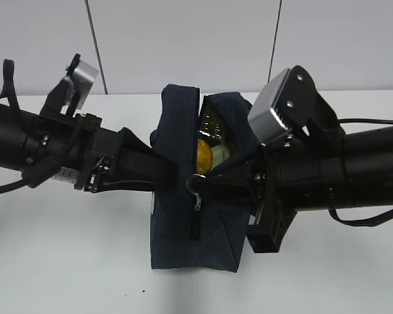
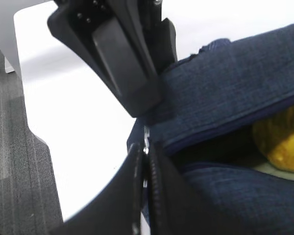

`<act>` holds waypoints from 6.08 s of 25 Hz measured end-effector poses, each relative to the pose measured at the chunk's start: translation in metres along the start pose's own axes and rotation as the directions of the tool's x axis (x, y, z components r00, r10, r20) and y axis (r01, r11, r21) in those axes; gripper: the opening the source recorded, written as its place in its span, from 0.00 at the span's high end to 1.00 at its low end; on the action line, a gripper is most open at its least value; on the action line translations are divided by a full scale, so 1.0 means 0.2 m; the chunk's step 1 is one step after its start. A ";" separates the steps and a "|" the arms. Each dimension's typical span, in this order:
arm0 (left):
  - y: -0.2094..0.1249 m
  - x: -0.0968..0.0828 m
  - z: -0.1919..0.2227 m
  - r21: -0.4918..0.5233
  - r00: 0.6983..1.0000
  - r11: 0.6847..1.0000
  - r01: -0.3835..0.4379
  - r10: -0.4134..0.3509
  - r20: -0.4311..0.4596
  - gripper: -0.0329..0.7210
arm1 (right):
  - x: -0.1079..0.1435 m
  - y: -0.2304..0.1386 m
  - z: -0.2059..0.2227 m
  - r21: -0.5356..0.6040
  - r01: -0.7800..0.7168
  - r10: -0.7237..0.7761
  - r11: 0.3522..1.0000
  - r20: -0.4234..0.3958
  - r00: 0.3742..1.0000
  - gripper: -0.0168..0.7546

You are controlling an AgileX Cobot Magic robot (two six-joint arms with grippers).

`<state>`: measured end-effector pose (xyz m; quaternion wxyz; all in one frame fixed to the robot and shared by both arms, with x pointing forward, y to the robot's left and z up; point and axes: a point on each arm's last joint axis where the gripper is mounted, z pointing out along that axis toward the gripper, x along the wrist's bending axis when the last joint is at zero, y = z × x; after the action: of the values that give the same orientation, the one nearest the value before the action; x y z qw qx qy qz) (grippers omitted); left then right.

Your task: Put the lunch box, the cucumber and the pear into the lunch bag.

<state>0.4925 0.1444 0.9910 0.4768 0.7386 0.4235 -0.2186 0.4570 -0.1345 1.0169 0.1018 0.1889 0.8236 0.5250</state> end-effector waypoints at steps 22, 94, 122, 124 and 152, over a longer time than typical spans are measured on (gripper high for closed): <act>0.01 -0.01 -0.01 -0.031 1.000 0.999 -0.014 0.014 0.003 0.95 | -0.05 0.14 -0.04 -0.086 0.041 -0.031 0.995 0.118 0.993 0.97; 0.16 -0.03 -0.13 -0.095 0.998 0.995 0.004 0.003 0.068 0.31 | -0.87 0.16 0.22 -0.104 -0.105 0.136 0.989 0.363 0.922 0.97; 0.32 -0.09 -0.19 -0.045 1.000 0.999 0.006 -0.006 0.002 0.55 | -0.88 0.16 0.22 -0.115 -0.127 0.160 0.985 0.359 0.920 0.97; 0.32 -0.08 -0.19 -0.032 0.999 0.999 -0.013 0.012 -0.038 0.56 | -0.88 0.16 0.22 -0.115 -0.127 0.161 0.985 0.358 0.920 0.97; 0.51 -0.31 -0.50 -0.153 0.910 0.965 -0.213 0.140 -0.389 0.62 | -0.88 0.16 0.22 -0.116 -0.128 0.162 0.985 0.356 0.920 0.97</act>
<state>0.5354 0.1881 1.1326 0.4740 0.7525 0.4571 0.0128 0.6385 -0.1596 1.0219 0.2221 0.3388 0.7495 0.5236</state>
